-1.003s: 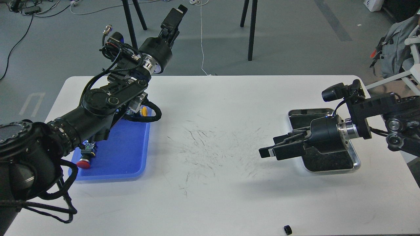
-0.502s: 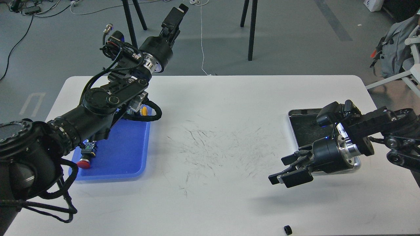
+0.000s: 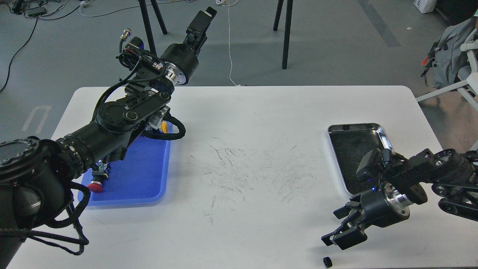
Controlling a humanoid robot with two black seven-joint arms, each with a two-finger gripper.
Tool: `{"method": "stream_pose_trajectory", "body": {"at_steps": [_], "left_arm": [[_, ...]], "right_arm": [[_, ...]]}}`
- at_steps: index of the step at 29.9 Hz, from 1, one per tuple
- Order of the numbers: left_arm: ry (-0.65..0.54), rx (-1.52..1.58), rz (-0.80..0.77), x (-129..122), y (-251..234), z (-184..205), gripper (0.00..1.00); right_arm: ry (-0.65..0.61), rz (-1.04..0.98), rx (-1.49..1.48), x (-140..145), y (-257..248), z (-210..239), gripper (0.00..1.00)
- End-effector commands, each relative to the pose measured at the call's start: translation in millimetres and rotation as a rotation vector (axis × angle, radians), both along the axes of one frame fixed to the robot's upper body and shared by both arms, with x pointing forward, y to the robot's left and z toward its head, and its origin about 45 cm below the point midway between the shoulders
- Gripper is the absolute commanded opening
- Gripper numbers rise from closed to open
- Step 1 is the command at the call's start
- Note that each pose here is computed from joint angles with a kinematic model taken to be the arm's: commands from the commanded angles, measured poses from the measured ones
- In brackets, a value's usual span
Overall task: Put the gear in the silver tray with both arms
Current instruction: 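Lower the right gripper onto the black gear near the table edge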
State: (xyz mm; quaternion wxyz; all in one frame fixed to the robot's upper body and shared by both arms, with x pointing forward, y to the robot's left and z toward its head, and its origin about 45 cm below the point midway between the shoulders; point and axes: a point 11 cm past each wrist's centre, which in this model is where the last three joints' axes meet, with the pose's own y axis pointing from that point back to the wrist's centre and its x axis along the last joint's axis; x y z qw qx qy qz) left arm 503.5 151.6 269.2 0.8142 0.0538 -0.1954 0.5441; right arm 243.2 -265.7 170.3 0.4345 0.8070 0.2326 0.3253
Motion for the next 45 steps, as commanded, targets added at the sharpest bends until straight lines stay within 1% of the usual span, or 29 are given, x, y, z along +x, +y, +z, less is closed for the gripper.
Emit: {"method": "stream_pose_trajectory", "body": {"at_steps": [1,5,15,20,25,40,45], "left_arm": [[0.000,0.000,-0.004,0,-2,0,0.99],[0.001,-0.001,-0.005,-1,-3,0,0.99],[-0.003,0.009,0.010,3,1,1,0.99],[-0.005,0.012,0.015,4,3,2,0.99],[-0.005,0.014,0.018,5,3,3,0.99],[-0.006,0.014,0.014,5,3,3,0.99],[-0.005,0.014,0.014,5,4,3,0.99]], "right_arm": [[0.020,-0.002,-0.001,-6,-1,-6,0.97],[0.051,-0.009,-0.006,-15,-4,-16,0.97],[0.088,-0.024,-0.008,-23,-5,-29,0.95],[0.090,-0.034,-0.018,-22,-8,-33,0.89],[0.109,-0.030,-0.015,-27,-5,-39,0.84],[0.123,-0.030,-0.040,-33,-14,-40,0.83],[0.111,-0.023,-0.043,-30,-14,-37,0.78]]}}
